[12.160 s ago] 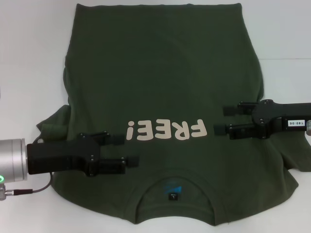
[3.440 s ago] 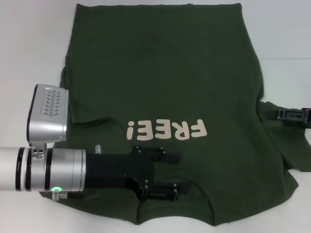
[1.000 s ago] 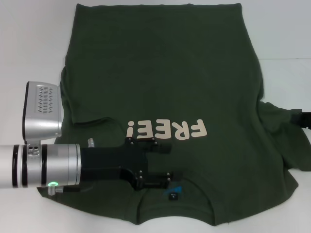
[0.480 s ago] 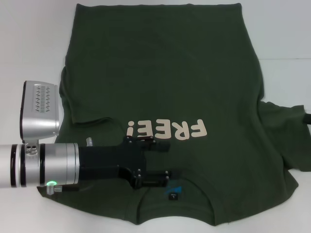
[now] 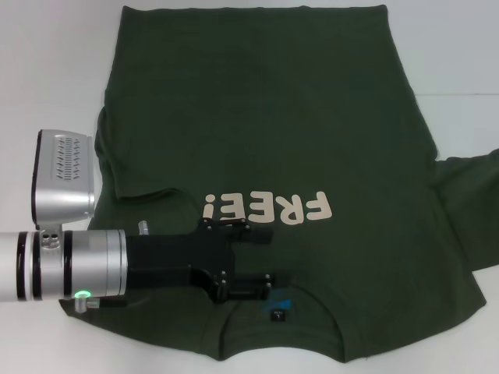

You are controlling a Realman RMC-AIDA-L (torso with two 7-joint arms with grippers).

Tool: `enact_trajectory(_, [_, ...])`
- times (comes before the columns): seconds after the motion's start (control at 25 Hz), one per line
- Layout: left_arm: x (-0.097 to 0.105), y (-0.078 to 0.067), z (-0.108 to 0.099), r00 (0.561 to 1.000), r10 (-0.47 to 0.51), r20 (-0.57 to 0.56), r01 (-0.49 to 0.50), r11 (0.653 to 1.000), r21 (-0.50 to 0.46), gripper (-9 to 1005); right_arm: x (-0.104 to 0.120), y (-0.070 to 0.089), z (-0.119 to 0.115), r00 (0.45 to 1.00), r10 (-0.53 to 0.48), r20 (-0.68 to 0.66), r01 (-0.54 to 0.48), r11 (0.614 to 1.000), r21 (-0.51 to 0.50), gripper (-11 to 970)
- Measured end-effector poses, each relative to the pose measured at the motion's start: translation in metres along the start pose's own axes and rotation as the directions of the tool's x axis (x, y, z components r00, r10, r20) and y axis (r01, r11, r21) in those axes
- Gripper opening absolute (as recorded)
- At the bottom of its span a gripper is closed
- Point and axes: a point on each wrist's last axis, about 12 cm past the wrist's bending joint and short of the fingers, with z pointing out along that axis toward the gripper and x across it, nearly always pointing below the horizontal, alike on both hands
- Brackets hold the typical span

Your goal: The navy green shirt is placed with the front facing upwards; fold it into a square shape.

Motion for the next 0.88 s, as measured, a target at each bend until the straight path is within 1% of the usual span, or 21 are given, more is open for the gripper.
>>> enact_trajectory(0.16, [0.000,0.000,0.000,1.000,-0.008,0.001,0.008,1.000,0.000,734,-0.010,0.006,-0.001,0.999,-0.036,-0.006,0.036,0.999,0.013,3])
enact_trajectory(0.4, [-0.001,0.001,0.001,1.000,-0.021,0.000,0.021,1.000,0.000,735,-0.019,0.017,0.005,0.995,-0.093,-0.029,0.094,0.995,0.033,3])
enact_trajectory(0.68, [-0.002,0.001,0.001,0.999,-0.043,-0.001,0.043,0.999,-0.003,734,-0.037,0.026,-0.001,0.990,-0.142,0.006,0.142,0.989,0.049,3])
enact_trajectory(0.88, [-0.002,0.002,0.001,0.999,-0.047,-0.001,0.047,0.999,-0.005,735,-0.042,0.030,-0.001,0.986,-0.165,0.010,0.165,0.985,0.053,4])
